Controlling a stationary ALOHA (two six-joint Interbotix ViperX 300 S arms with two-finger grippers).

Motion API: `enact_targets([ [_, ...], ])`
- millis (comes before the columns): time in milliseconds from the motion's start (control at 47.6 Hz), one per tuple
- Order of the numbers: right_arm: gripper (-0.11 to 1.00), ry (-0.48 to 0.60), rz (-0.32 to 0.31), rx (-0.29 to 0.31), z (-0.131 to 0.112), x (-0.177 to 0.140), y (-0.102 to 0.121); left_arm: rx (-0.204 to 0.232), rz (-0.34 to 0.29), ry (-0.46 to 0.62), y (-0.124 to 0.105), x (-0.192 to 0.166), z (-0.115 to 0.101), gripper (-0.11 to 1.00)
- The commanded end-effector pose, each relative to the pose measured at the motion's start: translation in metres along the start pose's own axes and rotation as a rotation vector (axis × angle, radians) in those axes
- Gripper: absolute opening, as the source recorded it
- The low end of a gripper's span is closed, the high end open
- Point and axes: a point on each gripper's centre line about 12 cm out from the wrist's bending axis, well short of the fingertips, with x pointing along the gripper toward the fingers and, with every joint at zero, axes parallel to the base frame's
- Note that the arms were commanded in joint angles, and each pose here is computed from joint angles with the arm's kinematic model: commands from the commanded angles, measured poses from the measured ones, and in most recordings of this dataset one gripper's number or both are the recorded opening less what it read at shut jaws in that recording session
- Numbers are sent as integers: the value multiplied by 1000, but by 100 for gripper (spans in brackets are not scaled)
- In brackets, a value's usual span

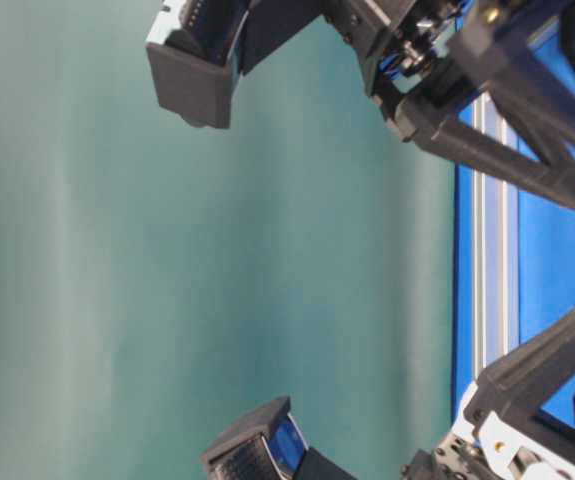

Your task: Insert the wire through the string loop located in the center.

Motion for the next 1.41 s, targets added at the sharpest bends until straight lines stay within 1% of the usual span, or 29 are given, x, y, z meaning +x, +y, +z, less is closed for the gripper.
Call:
enact_targets([
  [0, 64, -22, 9, -4, 8, -1, 4, 0, -9, -39, -3, -2, 13, 8],
  [84, 86, -25, 10, -3, 9, -2, 4, 0, -10, -42, -3, -4, 14, 8],
  [126, 93, -24, 10, -3, 9, -1, 4, 0, -11, -42, -3, -6, 14, 8],
  [147, 94, -24, 11, -4, 8, -2, 5, 1, -12, -41, -4, -7, 14, 8],
  [231, 90, -25, 13, -3, 9, -2, 6, 2, -16, -42, -4, -14, 14, 8],
  [399, 91, -31, 25, -9, 12, -3, 11, 5, -26, -34, -7, -31, 6, 8],
  [546, 91, -28, 26, -10, 12, -4, 12, 9, -36, -21, -7, -54, -5, 8],
  [672, 91, -39, 28, -11, 16, -5, 12, -18, -47, -13, -7, -75, -15, 8],
  [756, 91, -42, 28, -8, 17, -6, 12, -28, -57, -6, -8, -91, -23, 8],
  [924, 91, -54, 34, -9, 22, -6, 15, -18, -90, -3, -12, -119, -33, 8],
  [1071, 91, -60, 36, -8, 24, -6, 16, -16, -93, 3, -8, -139, -42, 8],
  [1239, 91, -50, 35, -5, 25, -6, 16, -16, -92, 12, -5, -147, -46, 8],
  [1387, 91, -44, 35, -7, 25, -5, 16, 3, -79, 67, -5, -143, -50, 8],
])
